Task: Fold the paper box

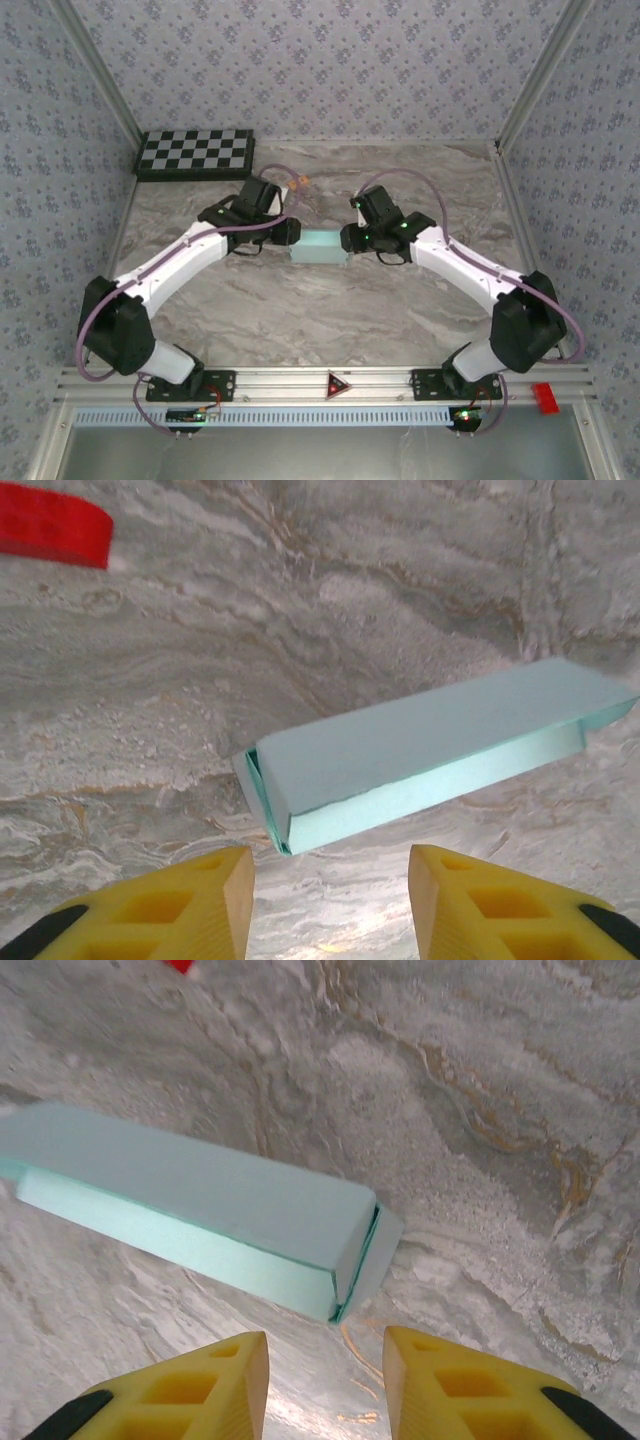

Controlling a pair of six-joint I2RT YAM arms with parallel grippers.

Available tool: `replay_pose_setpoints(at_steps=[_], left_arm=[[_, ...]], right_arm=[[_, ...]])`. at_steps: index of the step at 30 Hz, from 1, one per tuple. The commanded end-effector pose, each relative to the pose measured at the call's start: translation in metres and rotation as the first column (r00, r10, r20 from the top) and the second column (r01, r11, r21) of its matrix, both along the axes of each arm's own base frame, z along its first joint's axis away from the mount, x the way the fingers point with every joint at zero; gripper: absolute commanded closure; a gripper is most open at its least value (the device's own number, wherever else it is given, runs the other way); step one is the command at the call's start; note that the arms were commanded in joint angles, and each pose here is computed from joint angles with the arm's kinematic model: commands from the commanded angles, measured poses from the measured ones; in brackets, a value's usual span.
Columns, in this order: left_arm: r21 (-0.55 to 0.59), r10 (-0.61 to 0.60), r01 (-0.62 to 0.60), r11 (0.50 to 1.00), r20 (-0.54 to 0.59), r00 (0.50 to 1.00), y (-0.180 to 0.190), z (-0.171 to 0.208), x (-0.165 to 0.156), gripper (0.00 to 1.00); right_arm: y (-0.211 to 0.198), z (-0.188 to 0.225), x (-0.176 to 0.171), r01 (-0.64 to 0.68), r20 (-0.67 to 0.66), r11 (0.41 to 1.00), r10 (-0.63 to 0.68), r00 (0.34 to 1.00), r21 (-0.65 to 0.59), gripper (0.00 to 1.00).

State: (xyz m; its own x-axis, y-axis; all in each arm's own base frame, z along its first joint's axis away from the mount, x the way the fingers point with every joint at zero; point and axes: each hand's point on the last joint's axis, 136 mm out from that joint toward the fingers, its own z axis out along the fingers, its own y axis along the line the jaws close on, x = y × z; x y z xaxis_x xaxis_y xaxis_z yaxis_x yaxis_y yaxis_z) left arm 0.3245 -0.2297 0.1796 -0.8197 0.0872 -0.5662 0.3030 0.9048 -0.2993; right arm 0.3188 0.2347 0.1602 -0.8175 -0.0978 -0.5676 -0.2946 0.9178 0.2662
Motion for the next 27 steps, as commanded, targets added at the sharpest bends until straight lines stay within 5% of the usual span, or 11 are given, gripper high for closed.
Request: replay_pose_setpoints(at_steps=[1,13,27], left_arm=[[-0.059,0.057,-0.055,0.997,0.028,0.998,0.008,0.015,0.015,0.54],[-0.149,0.064,-0.074,0.986,-0.07,0.995,-0.003,-0.001,0.039,0.54],[-0.138,0.048,-0.068,0.988,-0.14,0.989,-0.006,-0.025,0.033,0.55]], right_arm=[[-0.001,0.017,0.007,0.0,0.042,0.998,-0.003,0.999,0.061,0.63],[-0.001,0.016,0.032,0.022,0.004,0.989,-0.023,1.0,0.146,0.62],[0.008,-0.001,0.034,0.013,-0.056,0.988,-0.004,0.998,0.154,0.63]])
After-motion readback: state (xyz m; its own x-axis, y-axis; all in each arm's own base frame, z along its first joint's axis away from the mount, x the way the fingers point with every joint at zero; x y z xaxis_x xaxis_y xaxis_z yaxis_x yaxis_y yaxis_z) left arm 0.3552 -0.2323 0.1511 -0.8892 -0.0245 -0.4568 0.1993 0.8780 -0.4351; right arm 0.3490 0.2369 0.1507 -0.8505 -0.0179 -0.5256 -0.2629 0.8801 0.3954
